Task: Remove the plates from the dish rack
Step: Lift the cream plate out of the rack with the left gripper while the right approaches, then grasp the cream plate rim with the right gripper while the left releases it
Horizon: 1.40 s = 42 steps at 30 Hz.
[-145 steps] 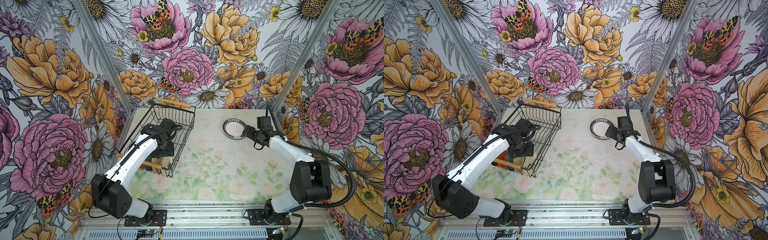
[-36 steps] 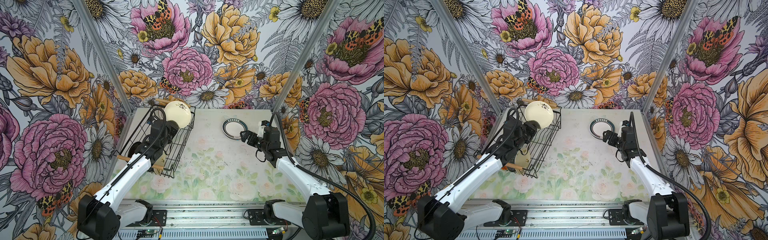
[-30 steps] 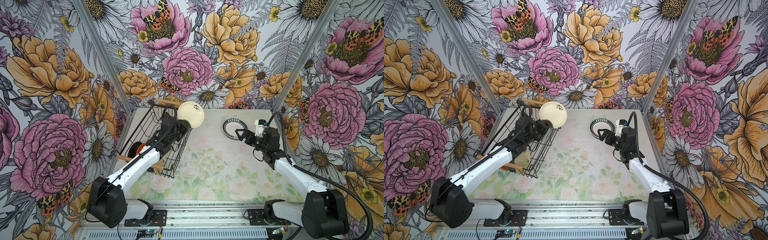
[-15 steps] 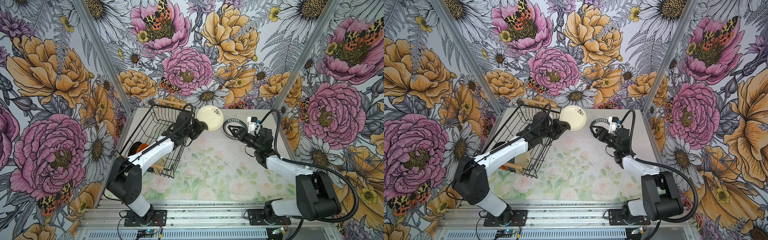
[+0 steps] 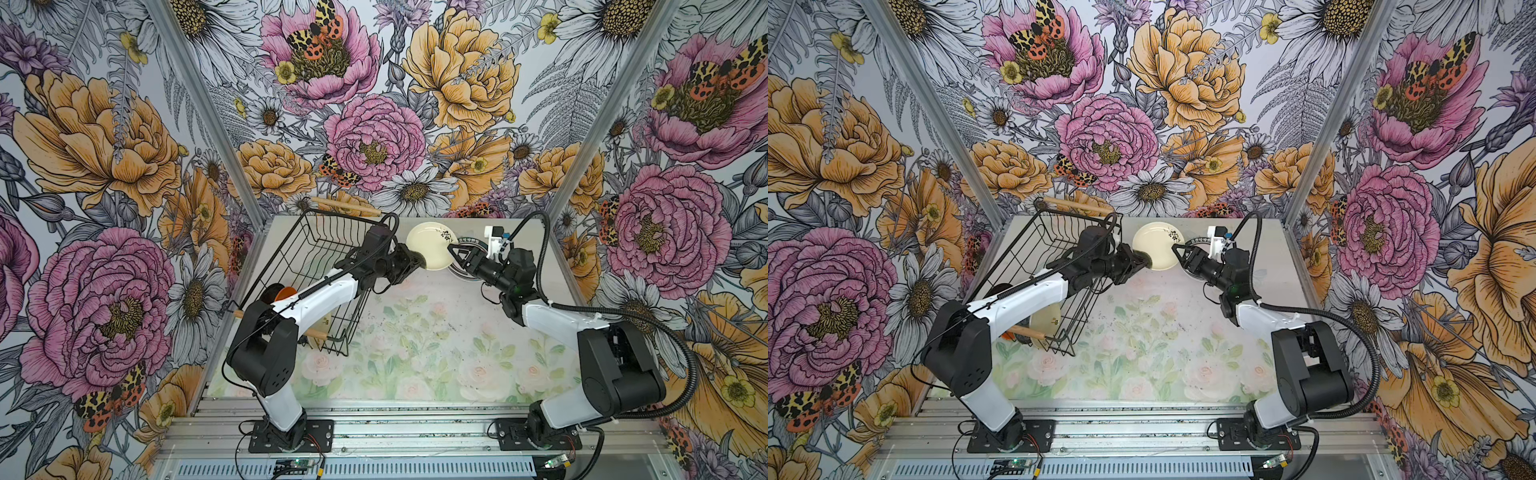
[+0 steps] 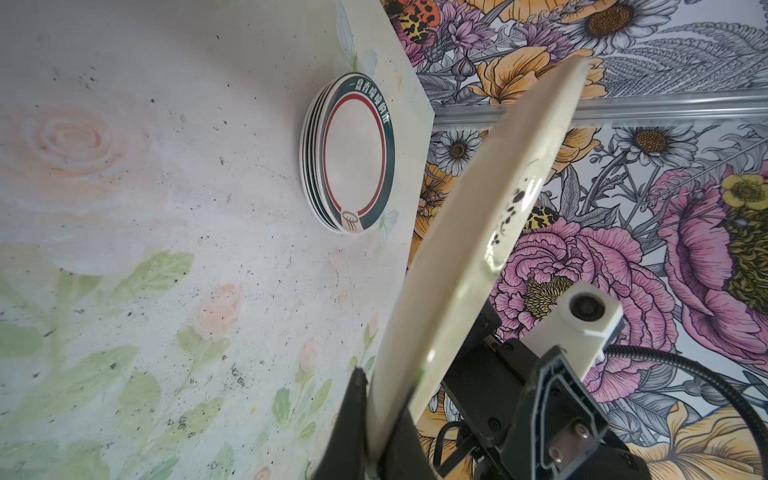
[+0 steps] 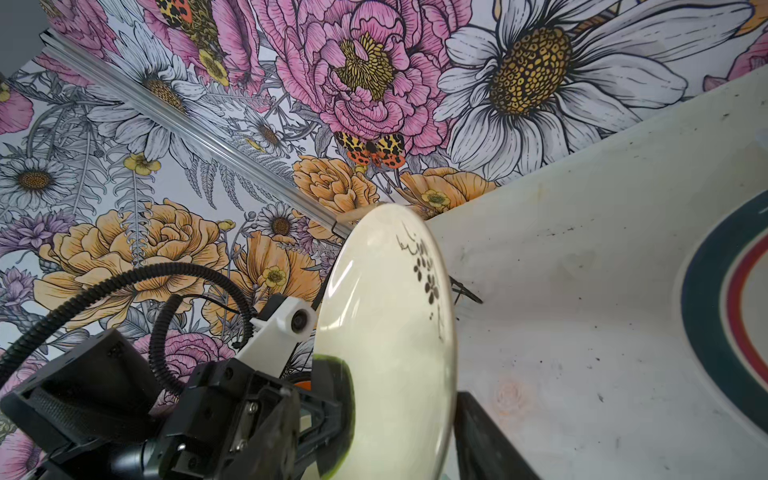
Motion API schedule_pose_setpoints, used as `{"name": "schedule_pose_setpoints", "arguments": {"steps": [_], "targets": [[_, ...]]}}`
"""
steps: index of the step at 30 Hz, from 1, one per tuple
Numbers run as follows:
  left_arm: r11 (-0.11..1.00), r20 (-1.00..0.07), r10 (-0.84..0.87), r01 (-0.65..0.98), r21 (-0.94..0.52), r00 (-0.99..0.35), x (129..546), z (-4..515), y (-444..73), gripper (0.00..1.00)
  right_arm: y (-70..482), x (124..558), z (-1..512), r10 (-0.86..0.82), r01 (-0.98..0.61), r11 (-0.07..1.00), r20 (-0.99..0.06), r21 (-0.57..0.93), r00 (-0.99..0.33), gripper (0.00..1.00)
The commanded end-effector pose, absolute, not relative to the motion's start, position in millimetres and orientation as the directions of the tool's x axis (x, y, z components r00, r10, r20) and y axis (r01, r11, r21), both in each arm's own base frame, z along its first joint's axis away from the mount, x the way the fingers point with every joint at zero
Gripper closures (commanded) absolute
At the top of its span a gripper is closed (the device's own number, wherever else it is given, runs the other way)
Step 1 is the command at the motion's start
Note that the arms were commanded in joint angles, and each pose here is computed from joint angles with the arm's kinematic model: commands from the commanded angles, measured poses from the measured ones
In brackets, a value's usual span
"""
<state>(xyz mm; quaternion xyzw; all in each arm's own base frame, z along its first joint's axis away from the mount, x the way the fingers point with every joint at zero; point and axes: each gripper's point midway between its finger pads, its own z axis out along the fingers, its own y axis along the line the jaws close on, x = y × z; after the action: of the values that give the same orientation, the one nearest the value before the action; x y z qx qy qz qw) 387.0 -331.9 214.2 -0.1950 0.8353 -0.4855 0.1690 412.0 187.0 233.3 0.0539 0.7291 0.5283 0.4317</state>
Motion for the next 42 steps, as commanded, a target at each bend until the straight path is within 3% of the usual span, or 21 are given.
{"name": "schedule_pose_setpoints", "arguments": {"steps": [1,11,15,19,22,28,34,39,41,42], "targets": [[0.418,-0.114,-0.447,-0.094,-0.904,-0.887,386,233,-345,1.0,197,418,252,0.527,-0.442,0.404,-0.598,0.801,-0.603,0.47],[0.423,-0.11,-0.425,-0.09,-0.902,-0.898,385,227,-348,1.0,204,422,253,0.519,-0.448,0.387,-0.593,0.805,-0.616,0.73],[0.434,-0.122,-0.402,-0.071,-0.898,-0.908,384,227,-352,1.0,206,421,252,0.517,-0.445,0.38,-0.586,0.811,-0.624,0.98],[0.44,-0.125,-0.377,-0.059,-0.896,-0.918,383,226,-357,0.99,206,421,252,0.518,-0.443,0.374,-0.579,0.815,-0.63,1.0],[0.435,-0.127,-0.358,-0.044,-0.899,-0.925,382,227,-362,0.86,208,421,255,0.513,-0.45,0.368,-0.581,0.814,-0.631,1.0],[0.432,-0.177,-0.322,0.022,-0.901,-0.93,376,242,-366,0.43,206,427,262,0.487,-0.477,0.407,-0.627,0.778,-0.607,1.0],[0.499,-0.267,-0.271,0.102,-0.86,-0.925,359,251,-356,0.31,202,441,299,0.371,-0.585,0.502,-0.77,0.637,-0.519,1.0],[0.63,-0.36,-0.228,0.146,-0.763,-0.905,344,250,-322,0.25,184,453,348,0.252,-0.665,0.612,-0.902,0.428,-0.35,1.0],[0.684,-0.413,-0.231,0.154,-0.713,-0.881,340,256,-301,0.15,175,456,362,0.195,-0.657,0.673,-0.938,0.34,-0.285,1.0],[0.713,-0.438,-0.233,0.153,-0.684,-0.868,339,260,-288,0.01,171,456,368,0.155,-0.652,0.703,-0.955,0.286,-0.252,1.0]]}}
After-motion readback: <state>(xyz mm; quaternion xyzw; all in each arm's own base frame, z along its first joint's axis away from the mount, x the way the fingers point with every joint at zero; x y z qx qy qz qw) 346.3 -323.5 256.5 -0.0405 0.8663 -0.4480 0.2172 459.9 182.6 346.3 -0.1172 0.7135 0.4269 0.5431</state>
